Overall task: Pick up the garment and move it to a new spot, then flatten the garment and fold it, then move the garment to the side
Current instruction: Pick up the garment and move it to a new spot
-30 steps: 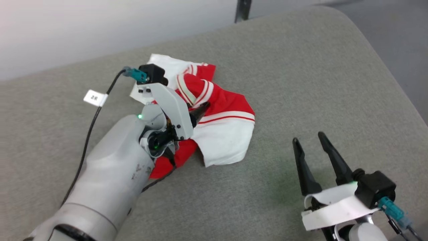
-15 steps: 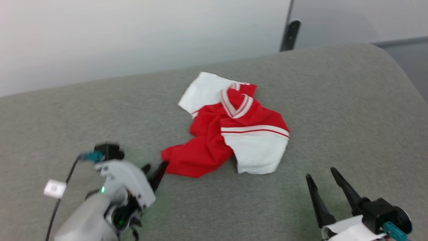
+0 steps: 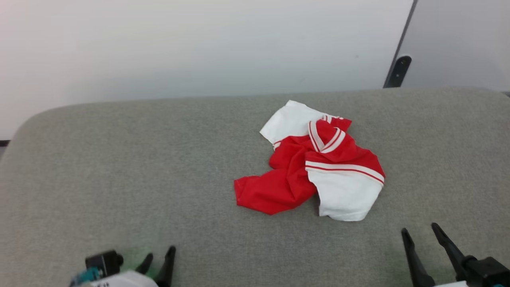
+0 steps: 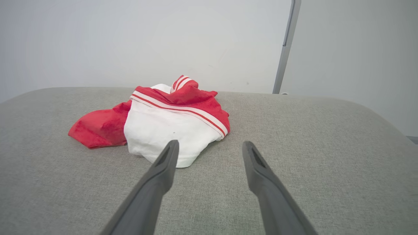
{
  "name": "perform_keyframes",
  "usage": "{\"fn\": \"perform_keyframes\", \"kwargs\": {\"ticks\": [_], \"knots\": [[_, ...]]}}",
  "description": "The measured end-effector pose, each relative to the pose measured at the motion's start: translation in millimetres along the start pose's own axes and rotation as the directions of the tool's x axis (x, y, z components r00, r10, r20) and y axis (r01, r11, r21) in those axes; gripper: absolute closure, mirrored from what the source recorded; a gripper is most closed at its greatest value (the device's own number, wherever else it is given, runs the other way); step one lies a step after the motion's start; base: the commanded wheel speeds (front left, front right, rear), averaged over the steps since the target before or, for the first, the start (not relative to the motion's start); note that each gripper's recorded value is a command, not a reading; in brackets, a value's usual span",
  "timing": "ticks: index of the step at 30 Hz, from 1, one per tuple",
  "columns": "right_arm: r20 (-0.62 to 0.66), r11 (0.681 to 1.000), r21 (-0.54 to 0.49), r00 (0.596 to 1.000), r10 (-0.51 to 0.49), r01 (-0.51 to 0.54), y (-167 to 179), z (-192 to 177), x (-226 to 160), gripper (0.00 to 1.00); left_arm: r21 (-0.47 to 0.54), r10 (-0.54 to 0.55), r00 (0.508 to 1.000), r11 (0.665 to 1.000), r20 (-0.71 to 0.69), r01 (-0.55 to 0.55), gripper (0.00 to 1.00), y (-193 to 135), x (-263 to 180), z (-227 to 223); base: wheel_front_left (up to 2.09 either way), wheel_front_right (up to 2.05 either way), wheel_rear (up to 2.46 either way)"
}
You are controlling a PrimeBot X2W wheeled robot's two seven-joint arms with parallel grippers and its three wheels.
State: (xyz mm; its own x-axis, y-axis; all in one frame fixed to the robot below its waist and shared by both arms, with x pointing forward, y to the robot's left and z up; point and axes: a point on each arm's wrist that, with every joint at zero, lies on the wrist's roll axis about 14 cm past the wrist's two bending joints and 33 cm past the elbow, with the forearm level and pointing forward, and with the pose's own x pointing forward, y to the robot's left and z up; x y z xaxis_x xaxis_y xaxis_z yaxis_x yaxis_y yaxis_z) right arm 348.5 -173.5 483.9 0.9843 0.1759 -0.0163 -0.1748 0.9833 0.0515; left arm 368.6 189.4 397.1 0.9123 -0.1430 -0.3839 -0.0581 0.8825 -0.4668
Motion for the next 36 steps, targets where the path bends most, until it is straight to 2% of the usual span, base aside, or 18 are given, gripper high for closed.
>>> {"fn": "perform_keyframes", "kwargs": {"ticks": [4,8,10,12,17,19,22,36], "knots": [[-0.002,1.000,-0.015,1.000,-0.007,0.007,-5,4,-5,0.00,0.073,0.034,0.999,0.997,0.035,-0.036,0.00,6,-24,-4,0.00,0.00,0.00],[0.006,1.000,-0.026,1.000,-0.012,0.012,-9,9,-9,0.00,0.117,0.058,0.988,0.990,0.141,-0.075,0.00,9,-44,17,0.00,0.00,0.00],[0.010,0.999,-0.030,1.000,-0.017,0.017,-11,11,-10,0.00,0.203,0.053,0.982,0.975,0.181,-0.090,0.00,10,-55,22,0.00,0.00,0.00],[0.018,0.999,-0.031,1.000,-0.024,0.024,-13,14,-10,0.00,0.208,0.060,0.975,0.972,0.216,-0.106,0.00,10,-63,24,0.00,0.00,0.00],[0.038,0.999,-0.023,0.998,-0.041,0.042,-17,20,-10,0.00,0.318,-0.002,0.952,0.943,0.305,-0.100,0.00,-7,-76,39,0.00,0.00,0.00],[0.047,0.999,-0.016,0.998,-0.045,0.046,-17,23,-10,0.00,0.380,-0.044,0.943,0.920,0.329,-0.090,0.00,-17,-80,44,0.00,0.00,0.00],[0.060,0.999,-0.003,0.997,-0.048,0.049,-17,27,-10,0.00,0.424,-0.075,0.930,0.901,0.359,-0.091,0.00,-25,-85,50,0.00,0.00,0.00],[0.050,0.998,0.003,0.997,-0.055,0.055,-17,25,-14,0.00,0.440,-0.070,0.930,0.892,0.362,-0.104,0.00,-20,-90,42,0.00,0.00,0.00]]}}
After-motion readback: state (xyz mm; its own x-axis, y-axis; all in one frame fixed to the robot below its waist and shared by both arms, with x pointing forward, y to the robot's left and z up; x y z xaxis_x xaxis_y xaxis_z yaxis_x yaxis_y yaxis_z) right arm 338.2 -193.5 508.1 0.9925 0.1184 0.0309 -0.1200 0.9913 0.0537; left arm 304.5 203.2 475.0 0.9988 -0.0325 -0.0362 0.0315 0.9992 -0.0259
